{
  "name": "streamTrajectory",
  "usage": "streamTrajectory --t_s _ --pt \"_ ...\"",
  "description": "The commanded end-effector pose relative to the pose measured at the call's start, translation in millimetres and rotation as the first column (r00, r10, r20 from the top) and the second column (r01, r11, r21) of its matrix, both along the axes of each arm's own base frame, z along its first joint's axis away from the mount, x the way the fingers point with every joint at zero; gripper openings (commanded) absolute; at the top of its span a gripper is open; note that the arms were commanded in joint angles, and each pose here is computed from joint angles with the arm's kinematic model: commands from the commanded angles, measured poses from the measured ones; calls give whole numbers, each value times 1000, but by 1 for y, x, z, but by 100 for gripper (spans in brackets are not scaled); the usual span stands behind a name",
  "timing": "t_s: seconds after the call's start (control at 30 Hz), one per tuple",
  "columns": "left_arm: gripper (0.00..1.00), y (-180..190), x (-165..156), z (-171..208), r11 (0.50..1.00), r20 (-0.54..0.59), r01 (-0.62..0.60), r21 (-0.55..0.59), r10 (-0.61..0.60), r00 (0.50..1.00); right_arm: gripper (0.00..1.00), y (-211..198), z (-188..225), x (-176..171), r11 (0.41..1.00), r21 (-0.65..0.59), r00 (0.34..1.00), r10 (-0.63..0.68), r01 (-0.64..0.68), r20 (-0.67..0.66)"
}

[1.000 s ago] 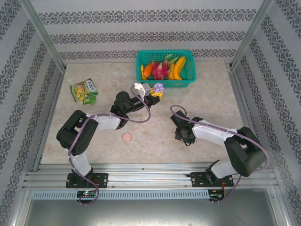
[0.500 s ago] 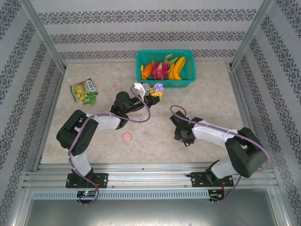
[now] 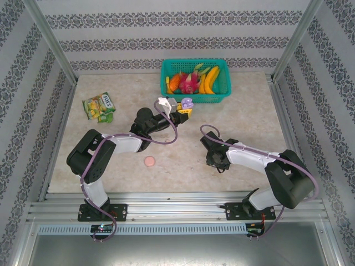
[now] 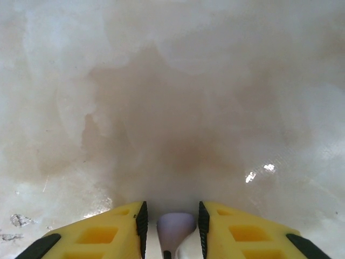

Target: Insert wireless bluetooth earbuds into charging case

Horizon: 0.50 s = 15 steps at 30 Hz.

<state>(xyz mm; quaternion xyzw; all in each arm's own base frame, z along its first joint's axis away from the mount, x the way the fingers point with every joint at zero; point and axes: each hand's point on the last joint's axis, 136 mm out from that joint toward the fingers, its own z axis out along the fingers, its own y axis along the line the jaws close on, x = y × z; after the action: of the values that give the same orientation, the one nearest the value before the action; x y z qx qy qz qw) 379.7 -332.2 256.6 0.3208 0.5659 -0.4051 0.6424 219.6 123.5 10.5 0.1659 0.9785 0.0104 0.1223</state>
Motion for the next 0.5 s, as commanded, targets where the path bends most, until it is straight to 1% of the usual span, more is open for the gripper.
streamTrajectory --t_s 0.0,0.13,0.3,0.47 --pt "0 6 -2 21 999 57 -4 -51 7 998 32 -5 -9 -10 999 -31 999 7 -8 -35" --pt "0 6 -2 21 999 56 -7 -52 10 998 29 -4 -8 -9 1000 -27 999 9 -10 -31" --pt "0 6 -2 22 999 55 -6 -54 9 998 23 0 -4 -7 1000 -10 1000 17 -17 -15" --pt "0 6 -1 22 999 53 -6 -54 9 999 22 4 7 -1 1000 24 999 11 -12 35"
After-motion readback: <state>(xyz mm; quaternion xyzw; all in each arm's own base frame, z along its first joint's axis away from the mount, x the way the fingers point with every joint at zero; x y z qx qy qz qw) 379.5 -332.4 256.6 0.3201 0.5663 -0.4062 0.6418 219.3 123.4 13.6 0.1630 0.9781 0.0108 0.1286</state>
